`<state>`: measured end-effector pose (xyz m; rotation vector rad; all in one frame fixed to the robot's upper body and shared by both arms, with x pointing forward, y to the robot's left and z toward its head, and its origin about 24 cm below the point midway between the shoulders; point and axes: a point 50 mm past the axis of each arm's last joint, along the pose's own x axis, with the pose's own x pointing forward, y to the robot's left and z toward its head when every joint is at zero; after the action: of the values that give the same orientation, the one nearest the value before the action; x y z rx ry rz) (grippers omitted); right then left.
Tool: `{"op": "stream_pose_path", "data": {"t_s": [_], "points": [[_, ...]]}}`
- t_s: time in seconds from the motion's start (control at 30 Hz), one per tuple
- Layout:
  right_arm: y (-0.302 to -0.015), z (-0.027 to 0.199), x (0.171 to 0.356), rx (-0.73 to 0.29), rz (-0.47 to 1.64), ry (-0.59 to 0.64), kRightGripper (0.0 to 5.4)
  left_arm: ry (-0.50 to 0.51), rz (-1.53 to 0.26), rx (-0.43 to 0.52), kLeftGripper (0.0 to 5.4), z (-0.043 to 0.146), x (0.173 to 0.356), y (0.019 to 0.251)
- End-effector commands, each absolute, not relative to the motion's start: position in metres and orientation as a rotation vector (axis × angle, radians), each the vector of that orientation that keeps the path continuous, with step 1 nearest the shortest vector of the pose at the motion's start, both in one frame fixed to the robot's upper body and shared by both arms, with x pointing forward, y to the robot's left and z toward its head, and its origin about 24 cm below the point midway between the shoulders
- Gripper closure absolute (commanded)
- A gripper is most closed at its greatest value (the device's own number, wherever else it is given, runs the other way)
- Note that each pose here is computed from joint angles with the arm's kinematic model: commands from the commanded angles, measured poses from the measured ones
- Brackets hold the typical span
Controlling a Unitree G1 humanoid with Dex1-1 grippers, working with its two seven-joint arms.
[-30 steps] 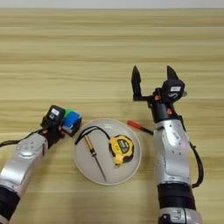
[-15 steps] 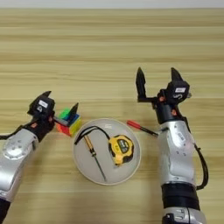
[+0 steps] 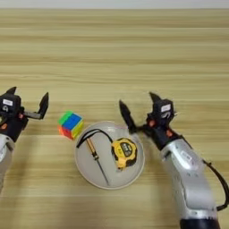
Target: Move the objects on the table
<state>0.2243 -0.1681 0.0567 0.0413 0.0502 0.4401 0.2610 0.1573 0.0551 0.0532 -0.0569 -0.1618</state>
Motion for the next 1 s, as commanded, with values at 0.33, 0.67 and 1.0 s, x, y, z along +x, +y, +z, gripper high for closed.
{"op": "stream_pose_path", "data": {"t_s": [0.33,0.67,1.0], "points": [[-0.156,0.030,0.196,-0.024,0.452,0.276,0.00,-0.063,-0.154,0.076,0.02,0.053,0.266,0.155],[-0.155,0.013,0.184,-0.075,0.474,0.405,0.00,-0.067,-0.159,0.080,0.02,0.053,0.266,0.152],[-0.157,-0.007,0.183,-0.110,0.476,0.488,0.00,-0.070,-0.163,0.079,0.02,0.053,0.266,0.147]]}}
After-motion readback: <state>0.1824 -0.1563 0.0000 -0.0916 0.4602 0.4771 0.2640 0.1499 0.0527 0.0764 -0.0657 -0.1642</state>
